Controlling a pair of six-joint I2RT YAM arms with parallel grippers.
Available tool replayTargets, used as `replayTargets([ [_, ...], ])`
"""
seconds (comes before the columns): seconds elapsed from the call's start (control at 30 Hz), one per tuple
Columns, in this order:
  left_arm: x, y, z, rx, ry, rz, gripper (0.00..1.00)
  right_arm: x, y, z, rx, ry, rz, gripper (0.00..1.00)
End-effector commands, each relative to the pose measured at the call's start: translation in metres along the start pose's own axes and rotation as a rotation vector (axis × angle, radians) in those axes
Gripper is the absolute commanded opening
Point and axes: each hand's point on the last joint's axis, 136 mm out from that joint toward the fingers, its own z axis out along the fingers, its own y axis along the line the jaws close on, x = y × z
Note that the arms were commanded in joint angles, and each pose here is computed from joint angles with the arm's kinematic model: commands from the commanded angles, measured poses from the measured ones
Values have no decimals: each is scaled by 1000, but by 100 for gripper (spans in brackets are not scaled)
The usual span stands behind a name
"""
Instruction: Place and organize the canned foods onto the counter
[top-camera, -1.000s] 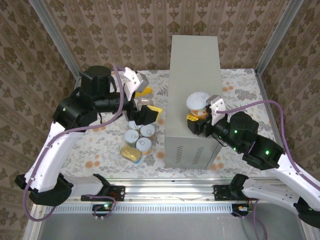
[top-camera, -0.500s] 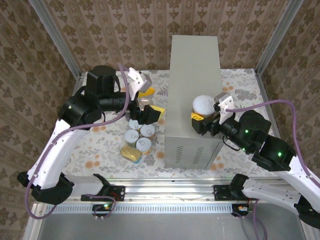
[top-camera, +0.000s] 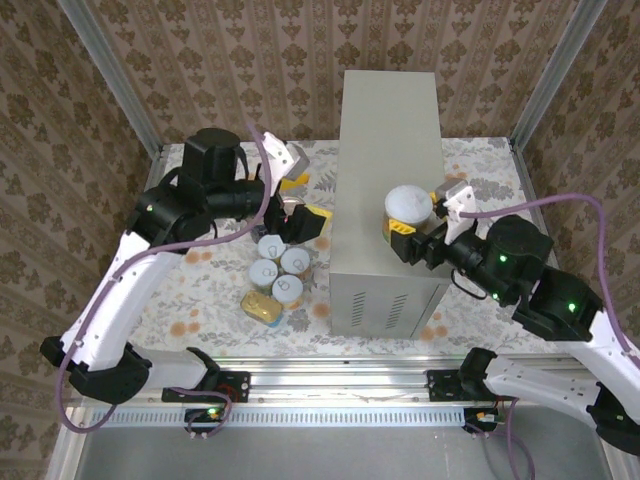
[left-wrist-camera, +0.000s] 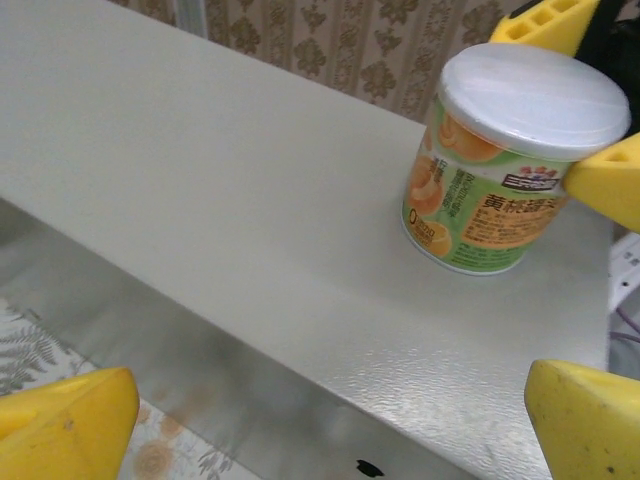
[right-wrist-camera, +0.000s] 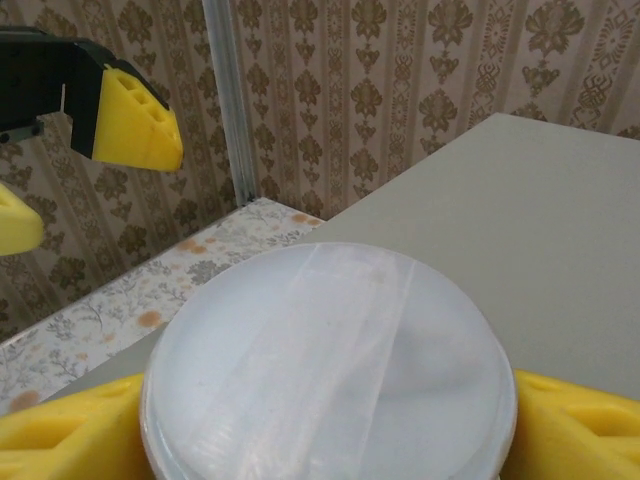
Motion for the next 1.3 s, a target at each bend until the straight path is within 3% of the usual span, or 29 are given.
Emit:
replayTargets([
  [0.0, -3, 24, 4, -111, -22, -16, 100, -23, -8, 9, 58, -46, 2, 77],
  [0.27, 5, 48, 6, -240, -52, -34, 100, -37, -45, 64, 160, -18, 5, 72],
  [0.57, 33, 58, 15, -251, 14, -9, 100, -53, -106, 124, 206, -39, 54, 71],
  [0.77, 35, 72, 8, -248, -17, -67, 100, -51, -147, 170, 251, -25, 76, 69],
  [1.27, 32, 100, -6, -245, -79, -174, 100, -48, -228, 223, 429, -29, 51, 70],
])
